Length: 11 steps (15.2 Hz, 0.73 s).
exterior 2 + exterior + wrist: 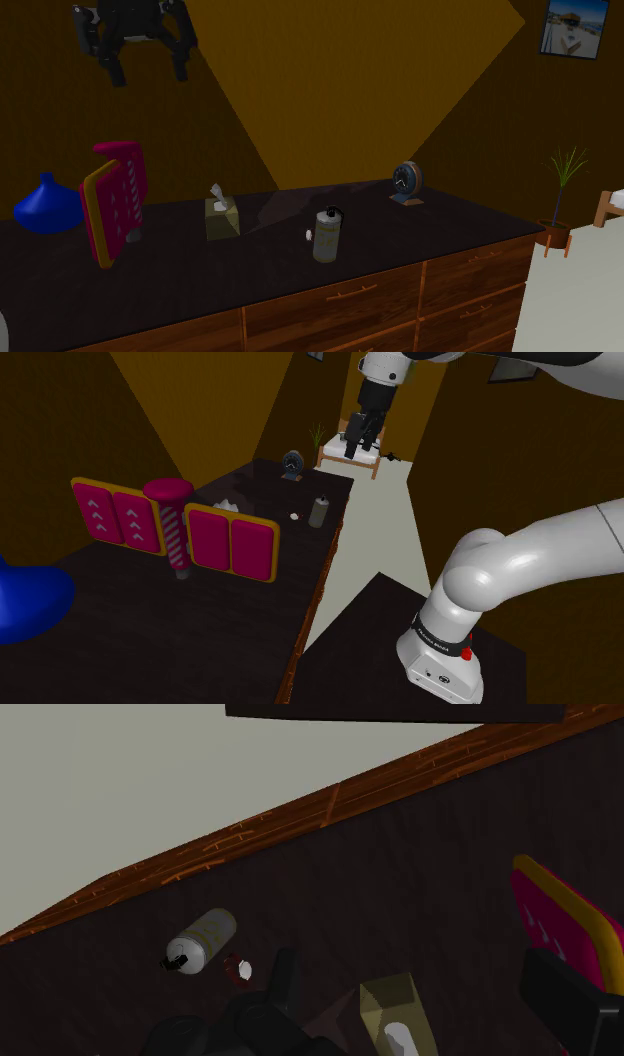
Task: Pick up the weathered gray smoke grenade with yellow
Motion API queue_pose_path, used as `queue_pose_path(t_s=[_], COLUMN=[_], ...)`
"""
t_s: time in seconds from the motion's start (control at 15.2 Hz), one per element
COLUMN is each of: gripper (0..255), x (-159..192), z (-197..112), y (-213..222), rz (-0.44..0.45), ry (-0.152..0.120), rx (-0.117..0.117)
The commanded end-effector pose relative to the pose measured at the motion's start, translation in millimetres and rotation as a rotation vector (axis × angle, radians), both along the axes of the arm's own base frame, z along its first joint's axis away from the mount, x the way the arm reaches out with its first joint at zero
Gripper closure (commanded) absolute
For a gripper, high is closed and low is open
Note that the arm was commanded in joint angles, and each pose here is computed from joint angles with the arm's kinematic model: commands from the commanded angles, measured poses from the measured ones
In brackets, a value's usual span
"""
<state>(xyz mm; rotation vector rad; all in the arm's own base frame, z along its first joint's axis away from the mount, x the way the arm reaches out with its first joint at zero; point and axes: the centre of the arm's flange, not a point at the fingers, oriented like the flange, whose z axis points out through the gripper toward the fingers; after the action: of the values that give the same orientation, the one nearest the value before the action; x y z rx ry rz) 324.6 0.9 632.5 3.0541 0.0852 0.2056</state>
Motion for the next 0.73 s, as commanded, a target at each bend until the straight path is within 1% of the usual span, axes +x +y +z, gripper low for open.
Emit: queue_pose_path(t_s=[0.0, 0.66], gripper=[0, 0], x=[0.0, 73.4], z=[0.0, -70.2], y=[0.0, -91.8], rz=[0.000, 0.028], ry=[0.000, -0.001], rx=[0.000, 0.050])
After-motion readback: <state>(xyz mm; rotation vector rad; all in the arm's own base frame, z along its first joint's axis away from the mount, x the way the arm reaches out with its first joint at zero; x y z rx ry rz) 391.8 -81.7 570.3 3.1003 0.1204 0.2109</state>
